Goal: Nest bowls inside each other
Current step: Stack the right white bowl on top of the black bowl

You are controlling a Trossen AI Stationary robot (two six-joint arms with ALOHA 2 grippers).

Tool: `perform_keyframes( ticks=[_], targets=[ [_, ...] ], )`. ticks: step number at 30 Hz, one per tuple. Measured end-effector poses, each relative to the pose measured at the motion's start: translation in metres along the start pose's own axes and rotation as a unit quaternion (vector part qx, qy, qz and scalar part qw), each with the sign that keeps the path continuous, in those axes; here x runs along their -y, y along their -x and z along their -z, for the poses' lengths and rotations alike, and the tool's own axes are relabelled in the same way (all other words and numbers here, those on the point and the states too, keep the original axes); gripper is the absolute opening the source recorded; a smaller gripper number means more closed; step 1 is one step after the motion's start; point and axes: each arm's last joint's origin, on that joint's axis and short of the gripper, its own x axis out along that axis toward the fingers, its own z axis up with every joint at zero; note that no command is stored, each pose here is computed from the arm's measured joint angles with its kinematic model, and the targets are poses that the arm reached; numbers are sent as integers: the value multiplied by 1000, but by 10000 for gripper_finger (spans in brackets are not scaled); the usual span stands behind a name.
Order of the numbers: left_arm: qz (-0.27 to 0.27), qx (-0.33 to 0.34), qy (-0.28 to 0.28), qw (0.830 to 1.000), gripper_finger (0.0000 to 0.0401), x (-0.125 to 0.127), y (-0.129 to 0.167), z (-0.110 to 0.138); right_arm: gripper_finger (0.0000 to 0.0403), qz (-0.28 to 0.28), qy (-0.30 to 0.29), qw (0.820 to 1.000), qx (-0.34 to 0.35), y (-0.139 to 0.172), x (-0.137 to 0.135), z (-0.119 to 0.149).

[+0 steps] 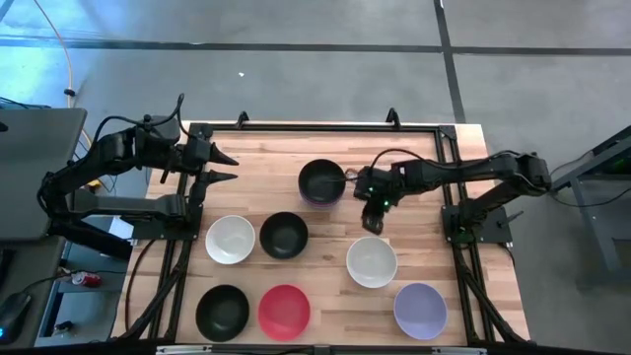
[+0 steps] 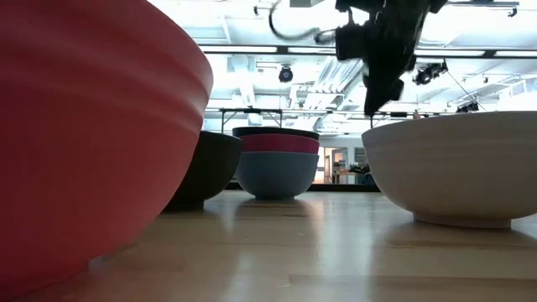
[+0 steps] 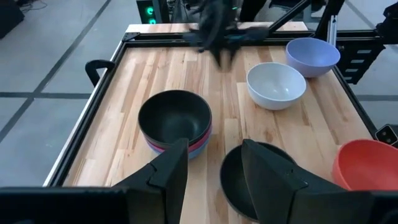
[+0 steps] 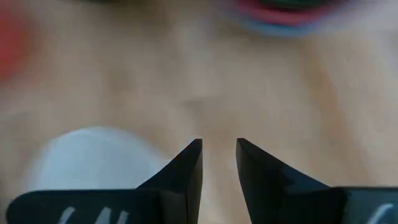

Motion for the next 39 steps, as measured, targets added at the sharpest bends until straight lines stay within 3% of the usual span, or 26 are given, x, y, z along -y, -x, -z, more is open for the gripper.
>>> perform_keyframes(
  ticks=[2,4,7,9,12,19,23,28,33,39],
  targets=[
    [0,1,0,1000,141,0,0,0,87,11,-22,1000,-18,1,8,2],
    [0,3,0,1000,141,0,0,-1,87,-73,0,997,-39,2,9,0],
    [0,3,2,1000,141,0,0,-1,87,-209,22,977,-30,5,6,-7],
    [0,3,2,1000,141,0,0,-1,87,-254,32,967,-3,8,8,-14],
    [-1,3,7,1000,141,0,0,-1,87,-278,31,959,36,17,13,-21],
    [-1,3,7,1000,141,0,0,-1,87,-284,7,951,126,43,27,-33],
    [-1,3,7,1000,141,0,0,-1,87,-246,-22,957,152,50,32,-33],
    [-1,3,7,1000,141,0,0,-1,87,-158,-93,981,59,45,40,-11],
    [-1,3,7,1000,141,0,0,-1,87,-59,-101,993,-28,39,29,12],
    [-1,2,6,1000,141,0,0,-1,87,-42,-60,996,-50,34,-1,25]
  ],
)
